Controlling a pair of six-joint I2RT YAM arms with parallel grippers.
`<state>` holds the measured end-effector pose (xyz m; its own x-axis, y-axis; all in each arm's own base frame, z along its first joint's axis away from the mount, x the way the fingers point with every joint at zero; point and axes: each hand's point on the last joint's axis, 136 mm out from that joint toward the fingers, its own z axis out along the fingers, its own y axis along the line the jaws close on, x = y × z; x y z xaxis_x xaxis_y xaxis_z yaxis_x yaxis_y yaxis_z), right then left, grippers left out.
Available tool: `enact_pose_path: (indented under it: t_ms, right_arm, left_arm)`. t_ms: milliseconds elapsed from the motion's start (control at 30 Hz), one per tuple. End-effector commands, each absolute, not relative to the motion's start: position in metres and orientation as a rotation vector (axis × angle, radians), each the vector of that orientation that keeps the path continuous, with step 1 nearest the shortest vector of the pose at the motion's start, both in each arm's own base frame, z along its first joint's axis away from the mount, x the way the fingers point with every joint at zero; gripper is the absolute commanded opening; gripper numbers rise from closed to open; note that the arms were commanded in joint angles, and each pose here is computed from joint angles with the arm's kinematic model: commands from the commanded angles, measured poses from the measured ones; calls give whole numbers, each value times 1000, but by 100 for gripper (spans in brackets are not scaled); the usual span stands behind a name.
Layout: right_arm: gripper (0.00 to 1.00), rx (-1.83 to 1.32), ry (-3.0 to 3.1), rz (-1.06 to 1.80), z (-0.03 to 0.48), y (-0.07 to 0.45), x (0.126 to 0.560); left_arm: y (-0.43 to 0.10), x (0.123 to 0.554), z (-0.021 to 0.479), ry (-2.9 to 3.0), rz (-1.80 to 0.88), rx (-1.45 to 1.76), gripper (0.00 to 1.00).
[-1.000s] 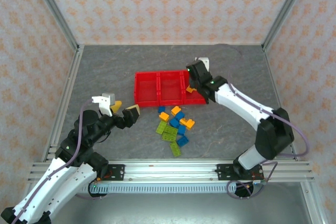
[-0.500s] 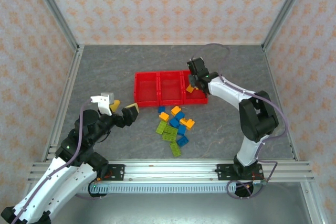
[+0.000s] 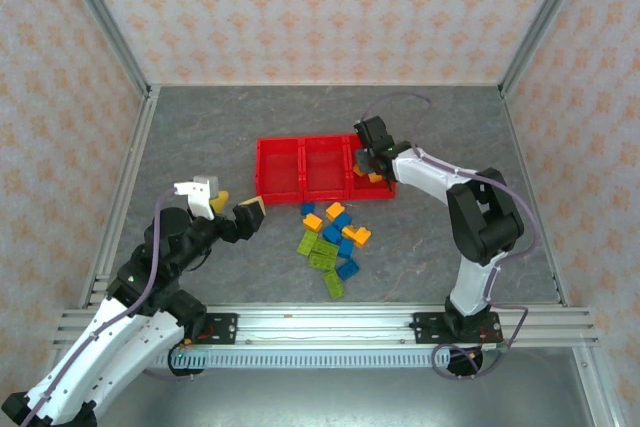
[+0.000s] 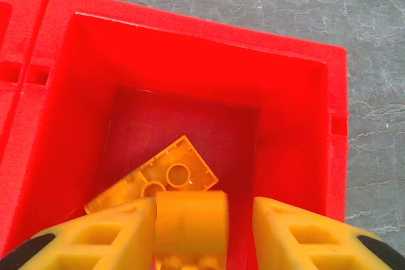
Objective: Sort the legos into containers by color
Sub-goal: Place the lego in the container, then pick up the lego from the bottom-center of the table.
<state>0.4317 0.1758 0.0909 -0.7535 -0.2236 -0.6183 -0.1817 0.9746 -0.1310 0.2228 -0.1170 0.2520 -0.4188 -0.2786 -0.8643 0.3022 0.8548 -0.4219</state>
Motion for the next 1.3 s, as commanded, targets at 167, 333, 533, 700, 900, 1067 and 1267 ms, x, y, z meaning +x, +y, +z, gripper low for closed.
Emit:
enact_pose_path:
  t_ms: [167,333,533,700,900,1067,1267]
  right_arm:
    - [47,-232,2479,-33,104,182,431]
    - [52,-142,2501,81,130,185,414]
    - [57,-145,2544,286,143,195,377]
    - [69,-4,2646,355,124,185,340]
    - [76,252,2724,422,97,179,295]
    - [86,390,2684,442,93,179,279]
    - [77,573,2667,434,80,181,265]
  left_arm:
    - [-116,222,252,1896,-641,5,99]
    - [-116,221,254,1888,-645,5,99]
    - [-118,221,253,1892,-653,15,99]
    - [-118,221,254,1887,-656,16,99]
    - [-118,221,254,1887,-655,15,99]
    - [-119,220,254,1883,-662,25,99]
    - [-120,220,255,1882,-666,35,99]
